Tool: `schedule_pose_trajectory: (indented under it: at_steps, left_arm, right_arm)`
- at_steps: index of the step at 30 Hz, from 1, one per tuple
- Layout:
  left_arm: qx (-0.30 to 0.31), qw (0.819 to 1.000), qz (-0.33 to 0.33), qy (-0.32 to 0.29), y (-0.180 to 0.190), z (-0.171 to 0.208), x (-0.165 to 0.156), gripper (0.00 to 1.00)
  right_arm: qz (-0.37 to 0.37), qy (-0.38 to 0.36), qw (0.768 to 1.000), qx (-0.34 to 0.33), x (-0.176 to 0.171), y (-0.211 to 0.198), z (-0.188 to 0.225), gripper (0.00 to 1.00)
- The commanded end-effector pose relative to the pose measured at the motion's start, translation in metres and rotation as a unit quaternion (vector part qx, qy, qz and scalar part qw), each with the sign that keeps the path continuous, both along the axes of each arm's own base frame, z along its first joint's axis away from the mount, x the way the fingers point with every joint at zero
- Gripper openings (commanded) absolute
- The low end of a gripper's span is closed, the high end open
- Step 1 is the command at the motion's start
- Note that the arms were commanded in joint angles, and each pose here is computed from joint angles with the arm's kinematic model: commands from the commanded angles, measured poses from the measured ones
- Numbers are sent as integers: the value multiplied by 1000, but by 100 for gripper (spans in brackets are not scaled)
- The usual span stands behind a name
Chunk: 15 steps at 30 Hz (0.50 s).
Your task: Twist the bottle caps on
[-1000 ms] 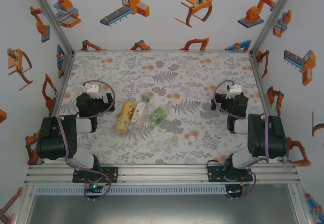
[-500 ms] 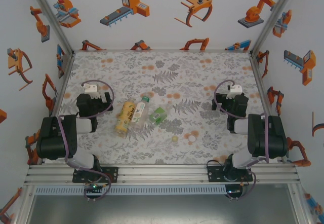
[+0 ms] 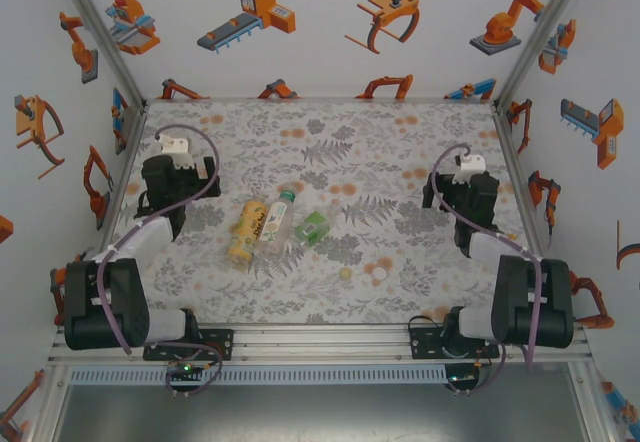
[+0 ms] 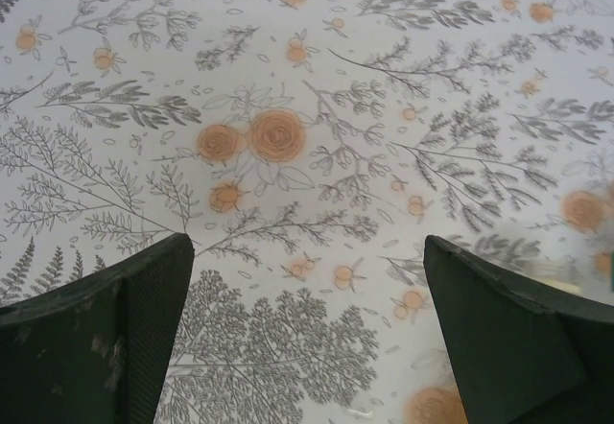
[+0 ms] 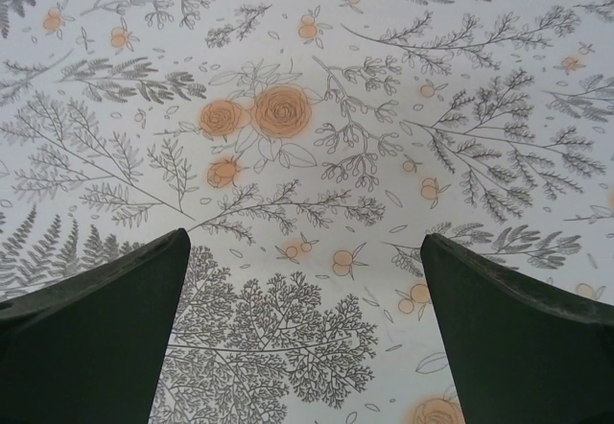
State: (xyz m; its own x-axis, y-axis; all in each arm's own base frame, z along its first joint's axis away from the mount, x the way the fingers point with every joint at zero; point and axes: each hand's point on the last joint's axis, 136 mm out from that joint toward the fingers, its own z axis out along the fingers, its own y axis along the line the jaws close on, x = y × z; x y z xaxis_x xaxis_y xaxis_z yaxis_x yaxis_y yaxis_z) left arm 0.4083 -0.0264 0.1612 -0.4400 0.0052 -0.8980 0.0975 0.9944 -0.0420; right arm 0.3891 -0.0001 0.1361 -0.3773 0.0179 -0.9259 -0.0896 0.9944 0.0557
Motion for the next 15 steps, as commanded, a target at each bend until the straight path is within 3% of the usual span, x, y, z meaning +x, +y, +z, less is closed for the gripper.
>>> schedule_pose_trajectory:
  at_steps: [1,7,15]
  left_arm:
    - [5,996,-11,83,-16,-9,-18,97]
    - [-29,990,-34,136,-64,13,-35,98]
    - [3,969,-100,225,-143,21,-72,100]
  right_arm:
    - [-7,49,999,12,-9,3,4,93]
    - [-12,109,992,62,-25,13,5,89]
    - [-49,228,967,98,-52,12,-8,81]
